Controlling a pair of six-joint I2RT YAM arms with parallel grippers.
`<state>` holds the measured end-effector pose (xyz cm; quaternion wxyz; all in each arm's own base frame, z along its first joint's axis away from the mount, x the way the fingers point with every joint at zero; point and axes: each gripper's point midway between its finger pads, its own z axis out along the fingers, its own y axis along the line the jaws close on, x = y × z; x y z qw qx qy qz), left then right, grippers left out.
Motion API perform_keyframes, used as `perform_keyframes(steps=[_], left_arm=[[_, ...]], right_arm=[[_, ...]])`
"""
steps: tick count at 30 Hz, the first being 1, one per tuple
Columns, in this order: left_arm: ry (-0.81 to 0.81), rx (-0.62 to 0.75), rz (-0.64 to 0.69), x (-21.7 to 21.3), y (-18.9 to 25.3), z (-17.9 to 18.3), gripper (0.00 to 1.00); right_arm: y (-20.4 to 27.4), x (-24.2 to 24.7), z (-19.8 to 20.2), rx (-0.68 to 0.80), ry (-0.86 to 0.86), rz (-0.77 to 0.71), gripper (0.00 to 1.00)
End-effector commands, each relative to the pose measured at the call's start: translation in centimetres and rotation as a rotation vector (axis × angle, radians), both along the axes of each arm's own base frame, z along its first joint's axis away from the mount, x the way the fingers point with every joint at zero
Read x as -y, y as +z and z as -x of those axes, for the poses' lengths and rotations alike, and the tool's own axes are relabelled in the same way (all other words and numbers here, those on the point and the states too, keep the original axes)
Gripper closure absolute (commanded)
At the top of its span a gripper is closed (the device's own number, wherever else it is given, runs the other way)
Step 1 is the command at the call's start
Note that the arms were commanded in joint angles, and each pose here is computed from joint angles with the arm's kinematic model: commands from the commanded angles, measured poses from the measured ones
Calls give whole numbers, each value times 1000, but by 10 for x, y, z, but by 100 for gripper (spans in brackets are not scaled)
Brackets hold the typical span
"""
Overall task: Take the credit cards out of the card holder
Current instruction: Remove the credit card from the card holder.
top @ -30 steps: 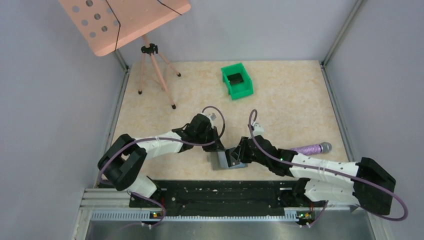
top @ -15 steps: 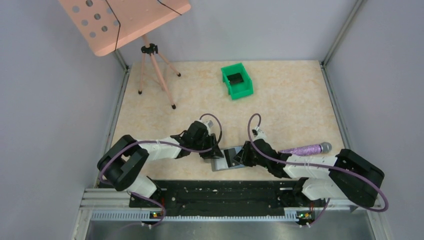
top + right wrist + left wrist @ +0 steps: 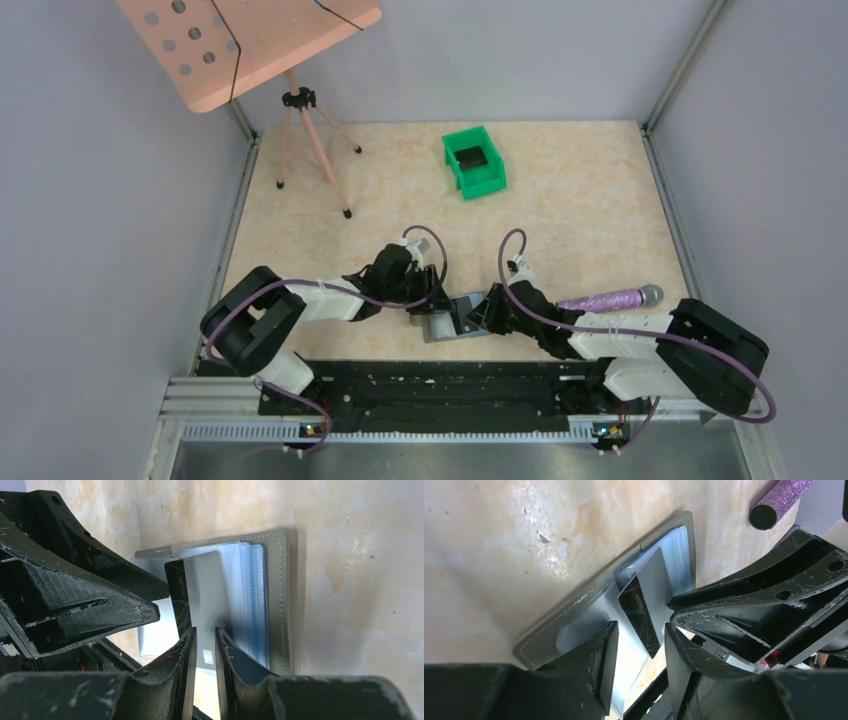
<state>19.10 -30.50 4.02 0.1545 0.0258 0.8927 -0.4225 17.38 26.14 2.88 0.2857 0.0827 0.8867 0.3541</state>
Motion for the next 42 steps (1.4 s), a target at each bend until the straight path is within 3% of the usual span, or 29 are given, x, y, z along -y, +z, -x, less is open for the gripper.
perform_keyframes(steps=[1, 19, 30, 39, 42], left_arm=[[-15, 30, 64, 11, 5, -4, 55], [3, 20, 156, 21, 12, -6, 60], [8, -23, 210, 26, 9, -1, 70], [5, -11, 214, 25, 18, 0, 100], [30, 3, 188, 19, 19, -2, 100]], right_arm=[[-22, 18, 10, -47, -12, 65, 79], [-20, 21, 9, -33, -27, 51, 81], [-21, 18, 8, -30, -25, 47, 81], [-21, 22, 7, -36, -43, 60, 82], [-17, 26, 4, -26, -59, 62, 82]])
